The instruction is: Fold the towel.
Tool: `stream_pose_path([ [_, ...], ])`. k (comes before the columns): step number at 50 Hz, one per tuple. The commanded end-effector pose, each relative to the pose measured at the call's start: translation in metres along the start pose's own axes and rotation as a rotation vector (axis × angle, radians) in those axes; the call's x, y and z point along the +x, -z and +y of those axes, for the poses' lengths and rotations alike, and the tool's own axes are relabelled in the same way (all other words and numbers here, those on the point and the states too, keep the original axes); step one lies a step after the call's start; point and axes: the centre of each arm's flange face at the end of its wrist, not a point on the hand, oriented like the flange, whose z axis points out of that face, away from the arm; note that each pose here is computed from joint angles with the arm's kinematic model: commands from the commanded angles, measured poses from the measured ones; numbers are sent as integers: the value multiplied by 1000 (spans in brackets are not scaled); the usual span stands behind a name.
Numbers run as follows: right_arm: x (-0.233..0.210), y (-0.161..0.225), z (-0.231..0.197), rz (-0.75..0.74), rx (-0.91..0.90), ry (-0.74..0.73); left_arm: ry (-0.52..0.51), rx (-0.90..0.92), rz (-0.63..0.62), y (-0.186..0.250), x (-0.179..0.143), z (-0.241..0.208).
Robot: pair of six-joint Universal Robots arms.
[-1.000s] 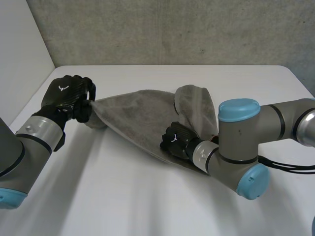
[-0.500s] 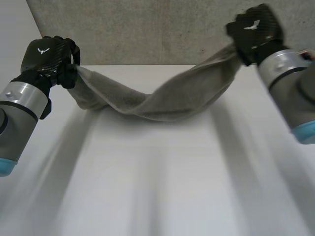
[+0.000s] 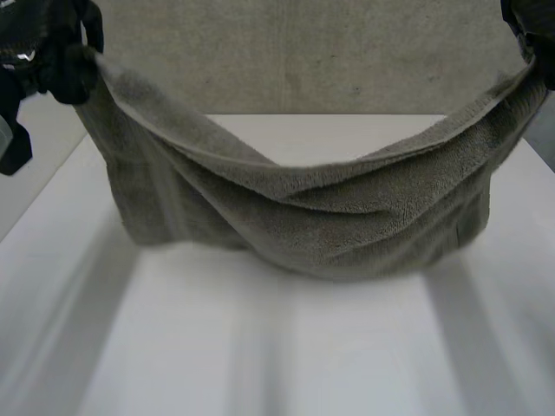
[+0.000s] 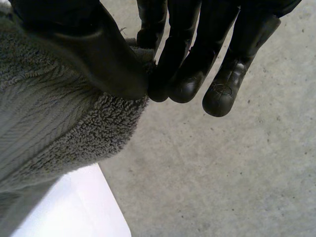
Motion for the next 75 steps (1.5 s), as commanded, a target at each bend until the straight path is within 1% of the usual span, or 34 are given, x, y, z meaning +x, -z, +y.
stream_pose_path([
  [1,-35,-27,43,-157,-158,-12,20,-148,16,-24,0,43],
  [3,-51,-40,59,-207,-206,16,36,-261,30,-38,2,79],
  [6,-61,-46,66,-236,-222,30,34,-320,40,-44,4,98],
  [9,-80,-66,84,-273,-262,53,-53,-442,90,-65,13,146],
  [11,-83,-77,89,-258,-269,60,-54,-442,90,-65,13,146],
  [12,-82,-86,89,-235,-257,57,-90,-444,105,-74,18,153],
  [14,-77,-96,84,-190,-228,53,-120,-399,108,-87,19,148],
  [16,-58,-114,65,-35,-104,4,-129,-271,76,-108,13,122],
  [17,-58,-115,64,-34,-103,4,-129,-270,76,-108,13,122],
  [19,-37,-128,46,145,66,-98,-95,-83,31,-125,10,84],
  [20,-37,-128,46,146,67,-99,-95,-82,31,-125,10,84],
  [21,-21,-125,30,234,157,-139,-54,34,0,-130,5,59],
  [22,-21,-125,30,235,158,-140,-54,35,0,-130,5,59],
  [24,12,-101,-3,356,301,-171,31,214,-54,-131,-9,13],
  [25,13,-101,-3,356,302,-171,31,214,-54,-131,-9,13],
  [26,17,-92,-9,363,320,-172,67,247,-70,-127,-14,1],
  [27,15,-92,-9,356,318,-172,94,256,-79,-125,-18,-4],
  [30,15,-92,-8,352,309,-171,105,256,-83,-123,-21,-6],
  [33,9,-89,-3,315,268,-170,112,217,-83,-118,-20,4],
  [35,1,-88,9,252,198,-169,119,144,-79,-112,-17,24],
  [38,-8,-87,16,202,161,-171,124,96,-75,-107,-14,38],
  [40,-32,-83,39,86,58,-170,131,-8,-68,-96,-8,69],
  [41,-33,-83,39,85,58,-170,131,-9,-68,-96,-8,69],
  [43,-63,-77,66,-29,-44,-169,124,-119,-52,-81,-1,103],
  [44,-63,-77,66,-29,-45,-169,124,-120,-52,-81,-1,103],
  [46,-92,-68,95,-114,-139,-177,105,-238,-22,-62,8,139],
  [49,-104,-63,109,-149,-184,-183,88,-296,0,-53,12,157],
  [51,-125,-57,142,-213,-280,-192,44,-391,42,-38,17,186],
  [56,-140,-47,163,-270,-337,-196,-9,-485,81,-16,20,207],
  [60,-130,-44,156,-254,-322,-192,-32,-506,94,-8,22,208],
  [62,-101,-40,140,-183,-285,-184,-45,-455,67,-8,13,185],
  [66,-76,-33,127,-138,-274,-169,-59,-403,28,-4,0,158],
  [70,-53,-10,114,-191,-343,-107,-71,-326,19,6,-8,118],
  [75,-40,4,105,-231,-356,-74,-65,-322,36,19,-9,101],
])
